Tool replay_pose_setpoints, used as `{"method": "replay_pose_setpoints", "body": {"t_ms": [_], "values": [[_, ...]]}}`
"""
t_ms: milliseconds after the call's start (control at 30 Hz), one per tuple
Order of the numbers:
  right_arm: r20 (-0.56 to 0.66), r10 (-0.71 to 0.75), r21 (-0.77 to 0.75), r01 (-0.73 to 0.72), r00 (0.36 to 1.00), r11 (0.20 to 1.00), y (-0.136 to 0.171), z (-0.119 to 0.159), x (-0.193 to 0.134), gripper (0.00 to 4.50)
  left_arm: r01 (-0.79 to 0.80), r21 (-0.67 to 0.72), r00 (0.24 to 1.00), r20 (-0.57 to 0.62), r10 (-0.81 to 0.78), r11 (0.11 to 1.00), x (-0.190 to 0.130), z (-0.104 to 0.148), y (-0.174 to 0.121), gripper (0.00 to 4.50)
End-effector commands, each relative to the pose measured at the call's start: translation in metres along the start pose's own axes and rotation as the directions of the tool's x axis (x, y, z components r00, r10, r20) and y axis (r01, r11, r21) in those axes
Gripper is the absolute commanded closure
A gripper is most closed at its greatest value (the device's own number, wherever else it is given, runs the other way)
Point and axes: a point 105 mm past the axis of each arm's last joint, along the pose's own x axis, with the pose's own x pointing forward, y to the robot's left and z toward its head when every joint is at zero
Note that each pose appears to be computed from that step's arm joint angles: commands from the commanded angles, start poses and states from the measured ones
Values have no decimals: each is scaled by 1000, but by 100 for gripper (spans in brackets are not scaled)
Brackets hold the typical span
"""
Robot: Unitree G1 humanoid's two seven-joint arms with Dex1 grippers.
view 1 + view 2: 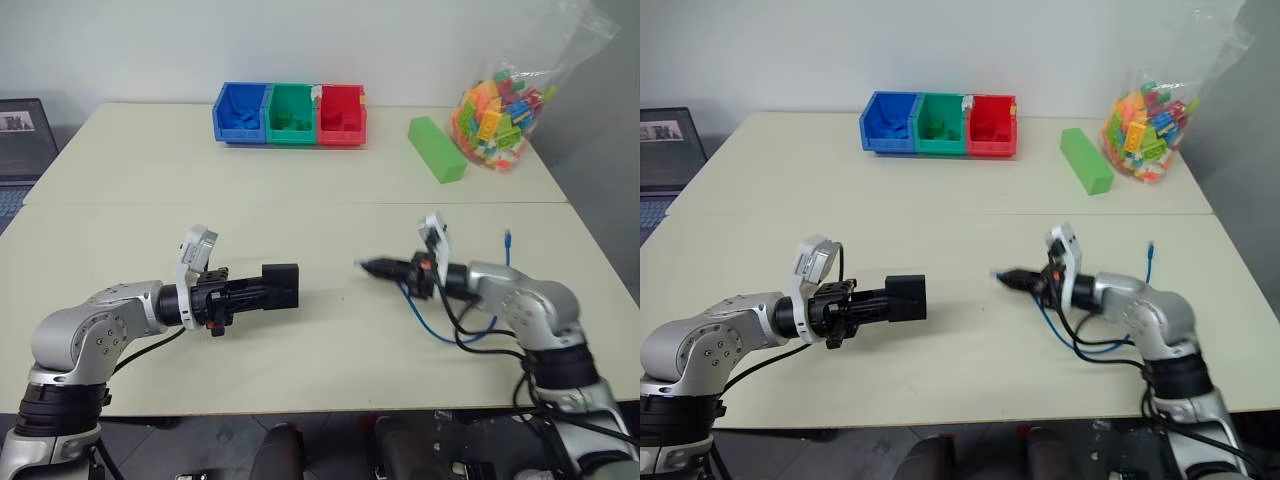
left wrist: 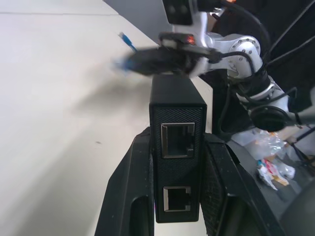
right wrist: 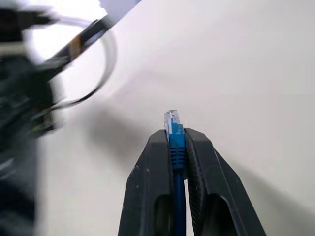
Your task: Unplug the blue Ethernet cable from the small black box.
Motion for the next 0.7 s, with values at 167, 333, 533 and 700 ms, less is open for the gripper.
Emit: {"method": "replay_pose_setpoints", "body": {"t_ms": [167,333,533,700], "values": [[70,-267,-213,276,961,937,-51,10,45,442,-30,45,999,35,28,999,4,7,-2,370],[37,-286,-232,287,957,929,-63,4,46,333,-72,65,996,62,68,995,6,9,-1,370],[65,-151,-285,164,986,944,-43,20,31,198,-208,95,971,142,194,973,3,17,14,370],[20,105,-402,-88,994,911,7,32,11,105,-454,199,882,238,407,868,-6,34,49,370]]}}
